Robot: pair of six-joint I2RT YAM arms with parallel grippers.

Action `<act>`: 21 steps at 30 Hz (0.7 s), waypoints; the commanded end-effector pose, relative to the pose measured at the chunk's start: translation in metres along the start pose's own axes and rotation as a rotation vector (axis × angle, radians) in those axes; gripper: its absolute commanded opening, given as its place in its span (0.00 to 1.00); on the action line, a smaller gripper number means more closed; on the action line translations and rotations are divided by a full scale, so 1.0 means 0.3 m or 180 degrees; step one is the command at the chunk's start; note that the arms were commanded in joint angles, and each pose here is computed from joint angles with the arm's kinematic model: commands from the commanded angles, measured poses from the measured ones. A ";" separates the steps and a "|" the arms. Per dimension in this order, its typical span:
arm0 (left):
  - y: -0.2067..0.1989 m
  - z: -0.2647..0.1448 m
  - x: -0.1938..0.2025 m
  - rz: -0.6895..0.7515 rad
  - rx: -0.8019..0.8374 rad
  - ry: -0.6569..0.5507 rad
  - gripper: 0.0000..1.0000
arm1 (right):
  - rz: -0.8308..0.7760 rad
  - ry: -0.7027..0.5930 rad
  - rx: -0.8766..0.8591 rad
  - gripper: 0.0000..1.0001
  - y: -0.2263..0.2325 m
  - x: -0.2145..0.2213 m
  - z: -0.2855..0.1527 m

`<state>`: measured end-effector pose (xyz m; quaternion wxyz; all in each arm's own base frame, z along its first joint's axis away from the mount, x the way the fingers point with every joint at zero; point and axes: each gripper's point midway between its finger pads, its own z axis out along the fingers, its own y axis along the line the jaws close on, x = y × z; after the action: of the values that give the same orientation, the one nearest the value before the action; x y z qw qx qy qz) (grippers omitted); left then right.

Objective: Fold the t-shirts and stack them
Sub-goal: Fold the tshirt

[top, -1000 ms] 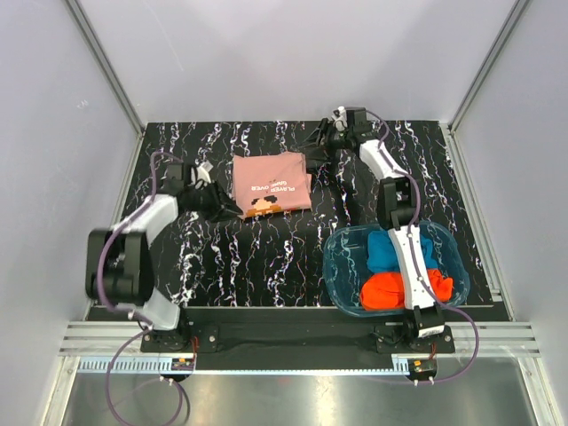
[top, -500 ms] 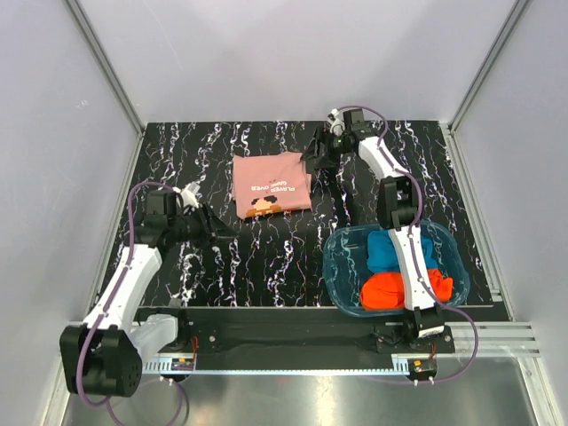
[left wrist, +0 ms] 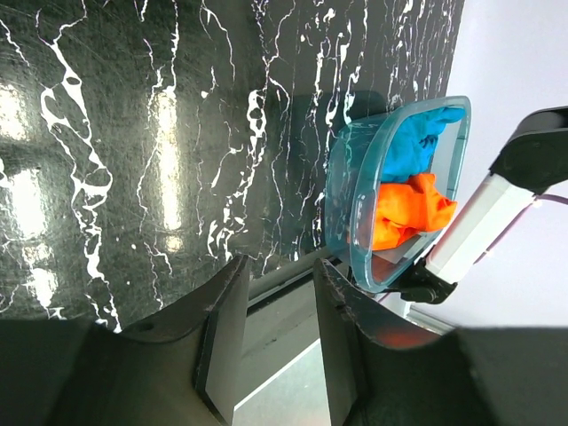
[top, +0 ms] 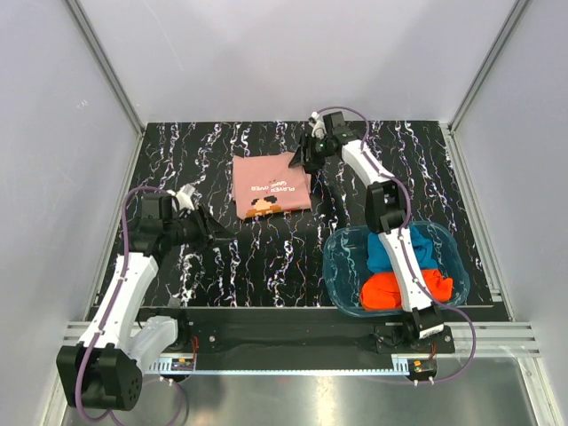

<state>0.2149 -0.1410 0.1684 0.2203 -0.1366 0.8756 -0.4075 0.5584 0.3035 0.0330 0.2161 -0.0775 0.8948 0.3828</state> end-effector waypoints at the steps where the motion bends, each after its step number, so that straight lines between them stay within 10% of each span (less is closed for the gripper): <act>1: -0.063 -0.036 -0.038 0.0079 0.0085 -0.0145 0.40 | 0.0222 0.0236 0.0372 0.56 -0.109 0.125 0.093; 8: -0.065 -0.045 -0.030 0.0052 0.0065 -0.0127 0.40 | 0.0009 -0.0046 0.0593 0.00 -0.093 0.020 0.041; 21: -0.060 -0.046 -0.035 0.0055 -0.0133 0.0174 0.39 | -0.0959 -0.0681 0.1646 0.00 -0.222 -0.308 -0.479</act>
<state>0.2176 -0.1394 0.1879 0.1997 -0.1347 0.8867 -0.3947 0.5896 0.2198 0.0384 0.2875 -0.0845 0.9327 0.2007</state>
